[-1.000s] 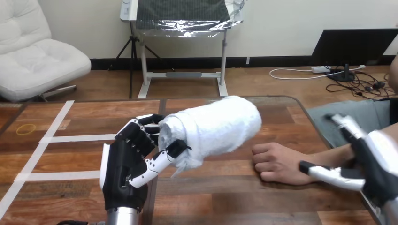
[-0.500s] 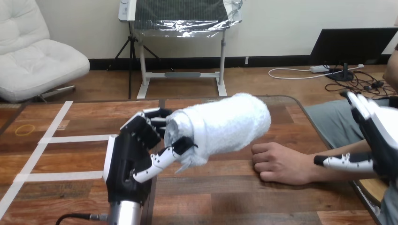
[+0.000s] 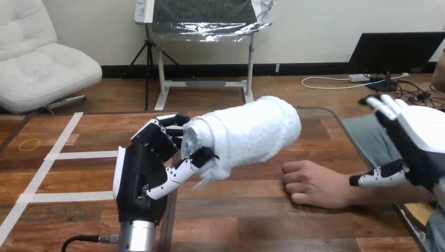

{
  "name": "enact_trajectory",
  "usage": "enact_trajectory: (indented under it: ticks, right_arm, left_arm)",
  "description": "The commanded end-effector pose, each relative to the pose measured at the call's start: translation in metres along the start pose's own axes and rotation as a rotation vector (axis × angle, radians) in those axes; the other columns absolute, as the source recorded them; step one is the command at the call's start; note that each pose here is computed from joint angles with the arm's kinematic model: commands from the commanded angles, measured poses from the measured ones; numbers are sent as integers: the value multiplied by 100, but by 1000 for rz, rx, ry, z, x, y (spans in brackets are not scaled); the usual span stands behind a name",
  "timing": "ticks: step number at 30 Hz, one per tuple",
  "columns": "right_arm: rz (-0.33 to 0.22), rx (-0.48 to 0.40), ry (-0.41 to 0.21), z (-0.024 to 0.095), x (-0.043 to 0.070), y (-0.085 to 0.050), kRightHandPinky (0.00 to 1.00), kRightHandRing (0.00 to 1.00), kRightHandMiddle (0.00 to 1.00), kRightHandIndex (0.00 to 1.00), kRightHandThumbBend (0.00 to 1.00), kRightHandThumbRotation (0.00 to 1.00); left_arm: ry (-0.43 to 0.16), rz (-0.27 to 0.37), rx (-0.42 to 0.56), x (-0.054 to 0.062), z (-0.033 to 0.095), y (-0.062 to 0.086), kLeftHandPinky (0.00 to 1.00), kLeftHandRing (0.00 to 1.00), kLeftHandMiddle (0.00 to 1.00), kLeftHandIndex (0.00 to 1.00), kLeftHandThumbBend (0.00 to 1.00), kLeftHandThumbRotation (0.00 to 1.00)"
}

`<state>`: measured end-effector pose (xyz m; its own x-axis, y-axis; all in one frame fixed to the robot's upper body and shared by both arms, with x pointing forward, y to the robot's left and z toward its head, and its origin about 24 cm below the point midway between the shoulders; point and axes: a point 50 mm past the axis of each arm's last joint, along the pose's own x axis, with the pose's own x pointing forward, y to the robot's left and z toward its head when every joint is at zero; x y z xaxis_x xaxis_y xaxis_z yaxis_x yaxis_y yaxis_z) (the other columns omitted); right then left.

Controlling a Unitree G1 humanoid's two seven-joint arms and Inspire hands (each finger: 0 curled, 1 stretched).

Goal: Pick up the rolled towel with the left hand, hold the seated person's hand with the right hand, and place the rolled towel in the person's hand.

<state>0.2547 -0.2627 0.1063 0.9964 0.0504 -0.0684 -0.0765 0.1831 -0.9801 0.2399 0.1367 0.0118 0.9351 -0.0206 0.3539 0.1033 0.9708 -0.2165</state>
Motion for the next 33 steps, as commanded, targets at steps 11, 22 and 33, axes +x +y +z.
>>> enact_trajectory:
  ticks: [11,22,33]
  right_arm:
    - [15,-144,-40,21,7,-33,15,96,93,85,99,2]
    - [96,-217,-61,30,9,-40,80,92,89,83,100,0]
    - [201,-290,-64,34,13,-45,83,91,88,83,99,0]
  left_arm:
    - [-145,-25,-51,25,19,-18,42,43,47,54,59,0]
    - [-147,-25,-53,24,20,-17,42,43,47,55,60,0]
    - [-142,-27,-65,24,19,-17,43,43,46,55,59,0]
